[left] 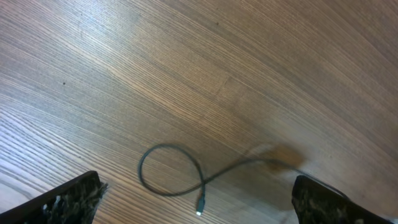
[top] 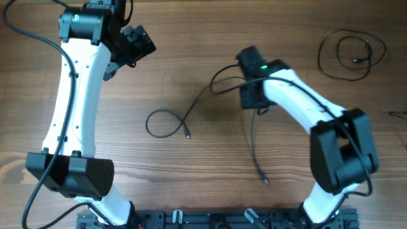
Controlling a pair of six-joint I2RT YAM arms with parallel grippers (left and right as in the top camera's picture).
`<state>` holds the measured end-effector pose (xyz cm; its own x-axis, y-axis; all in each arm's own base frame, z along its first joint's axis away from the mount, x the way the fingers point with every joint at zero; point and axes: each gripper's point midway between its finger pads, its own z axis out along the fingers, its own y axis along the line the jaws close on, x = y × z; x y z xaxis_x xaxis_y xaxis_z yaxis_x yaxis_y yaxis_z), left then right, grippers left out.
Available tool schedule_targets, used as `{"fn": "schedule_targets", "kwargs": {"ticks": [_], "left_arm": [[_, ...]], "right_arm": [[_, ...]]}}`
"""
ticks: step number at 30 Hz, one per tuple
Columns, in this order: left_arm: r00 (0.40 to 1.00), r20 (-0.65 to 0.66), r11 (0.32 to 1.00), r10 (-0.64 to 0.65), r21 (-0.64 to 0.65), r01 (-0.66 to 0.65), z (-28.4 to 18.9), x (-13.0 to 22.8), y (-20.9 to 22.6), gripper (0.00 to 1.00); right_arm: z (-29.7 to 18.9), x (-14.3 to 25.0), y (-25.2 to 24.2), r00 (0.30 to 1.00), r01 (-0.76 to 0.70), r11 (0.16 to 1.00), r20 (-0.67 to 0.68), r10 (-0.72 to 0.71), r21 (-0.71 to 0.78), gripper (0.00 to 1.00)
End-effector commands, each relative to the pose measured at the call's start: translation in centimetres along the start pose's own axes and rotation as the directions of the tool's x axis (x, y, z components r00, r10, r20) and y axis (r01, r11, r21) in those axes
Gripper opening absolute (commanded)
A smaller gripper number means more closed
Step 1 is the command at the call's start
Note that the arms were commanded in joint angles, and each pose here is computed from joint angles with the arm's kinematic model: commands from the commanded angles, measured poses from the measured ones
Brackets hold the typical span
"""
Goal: Untangle cables
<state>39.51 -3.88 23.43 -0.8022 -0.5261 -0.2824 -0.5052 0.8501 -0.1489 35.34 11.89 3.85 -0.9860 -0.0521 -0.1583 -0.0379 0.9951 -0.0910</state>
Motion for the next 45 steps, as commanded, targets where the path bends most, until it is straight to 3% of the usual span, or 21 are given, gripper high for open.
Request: {"fn": "schedule_targets", "kwargs": {"ticks": [1,6,11,16,20,23,28,36,40,45], "left_arm": [[1.000,0.018,1.000,-0.008,0.003,0.008,-0.6,-0.1,0.1,1.00],[1.000,0.018,1.000,-0.008,0.003,0.008,-0.6,-0.1,0.1,1.00],[1.000,0.018,1.000,-0.008,0.003,0.008,-0.6,-0.1,0.1,1.00],[1.000,0.018,1.000,-0.008,0.003,0.008,-0.6,-0.1,0.1,1.00],[1.000,0.018,1.000,-0.008,0.003,0.008,-0.6,-0.1,0.1,1.00],[1.000,0.018,1.000,-0.008,0.003,0.008,-0.6,-0.1,0.1,1.00],[1.000,0.018,1.000,-0.008,0.003,0.008,-0.6,-0.1,0.1,1.00],[1.000,0.018,1.000,-0.008,0.003,0.008,-0.6,-0.1,0.1,1.00],[1.000,0.018,1.000,-0.008,0.003,0.008,-0.6,-0.1,0.1,1.00],[1.000,0.018,1.000,-0.008,0.003,0.008,-0.6,-0.1,0.1,1.00]], "right_arm": [[-2.5,-1.6,-2.5,0.996,-0.026,0.998,0.084,0.020,0.064,0.04],[-5.8,-2.3,-7.0,0.977,-0.156,0.983,0.159,0.140,0.094,0.04],[-12.7,-1.1,-12.2,0.923,-0.290,0.955,0.282,0.263,0.061,0.04],[-19.9,2.2,-18.6,0.802,-0.462,0.885,0.451,0.390,0.057,0.04],[-24.5,6.2,-24.6,0.665,-0.638,0.760,0.587,0.462,0.126,0.04],[-26.3,8.0,-26.4,0.611,-0.687,0.714,0.636,0.472,0.131,0.04],[-27.2,8.6,-27.2,0.571,-0.717,0.687,0.665,0.481,0.119,0.04],[-22.2,5.6,-26.5,0.656,-0.678,0.726,0.540,0.527,0.116,0.04],[-19.7,4.6,-26.8,0.645,-0.718,0.685,0.491,0.586,0.125,0.04],[-17.4,4.7,-28.2,0.589,-0.794,0.577,0.474,0.655,0.191,0.04]]}}
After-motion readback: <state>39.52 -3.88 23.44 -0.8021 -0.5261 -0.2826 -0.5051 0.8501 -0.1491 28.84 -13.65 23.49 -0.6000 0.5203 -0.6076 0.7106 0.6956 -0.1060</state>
